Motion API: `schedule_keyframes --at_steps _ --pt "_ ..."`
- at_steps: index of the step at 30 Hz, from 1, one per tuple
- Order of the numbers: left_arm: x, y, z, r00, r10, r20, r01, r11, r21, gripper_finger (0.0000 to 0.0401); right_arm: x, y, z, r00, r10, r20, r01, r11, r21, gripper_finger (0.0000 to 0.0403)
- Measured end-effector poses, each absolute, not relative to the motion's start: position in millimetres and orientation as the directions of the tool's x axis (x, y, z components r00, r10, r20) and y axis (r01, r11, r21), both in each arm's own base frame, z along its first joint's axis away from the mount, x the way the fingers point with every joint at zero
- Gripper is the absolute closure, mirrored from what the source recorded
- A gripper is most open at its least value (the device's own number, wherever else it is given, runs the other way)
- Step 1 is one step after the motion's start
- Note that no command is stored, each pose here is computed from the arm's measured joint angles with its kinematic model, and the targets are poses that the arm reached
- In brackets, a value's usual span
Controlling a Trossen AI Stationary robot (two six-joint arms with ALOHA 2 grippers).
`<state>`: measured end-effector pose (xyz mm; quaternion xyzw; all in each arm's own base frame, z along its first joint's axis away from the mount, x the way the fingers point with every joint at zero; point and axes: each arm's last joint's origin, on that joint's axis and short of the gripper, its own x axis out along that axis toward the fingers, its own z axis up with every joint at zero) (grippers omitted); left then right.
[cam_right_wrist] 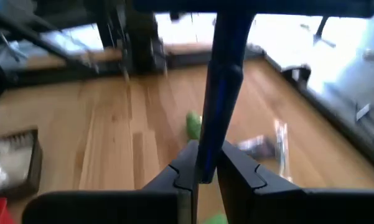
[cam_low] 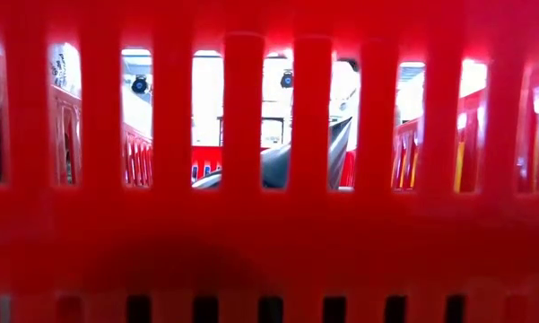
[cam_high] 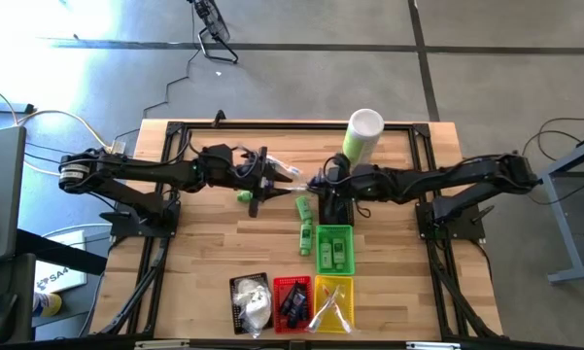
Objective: Pick & Place Travel size toiletries
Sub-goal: Put the blue razor into the top black bin
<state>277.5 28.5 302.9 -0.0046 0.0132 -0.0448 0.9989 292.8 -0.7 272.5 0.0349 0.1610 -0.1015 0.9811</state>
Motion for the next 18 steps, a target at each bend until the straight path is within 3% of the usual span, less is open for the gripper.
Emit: schedule_keyframes --at_steps 12,18 --pt "277.2 31.3 295.7 0.995 0.006 -0.101 -0.008 1.000 -0.016 0.0268 275.5 -1.0 238.3 0.734 -0.191 -0.652 0.351 0.928 0.124 0.0367" --pt "277.1 31.3 295.2 0.994 0.007 -0.106 -0.008 1.000 -0.017 0.0268 266.7 -1.1 230.1 0.647 -0.190 -0.739 0.428 0.892 0.145 0.0367"
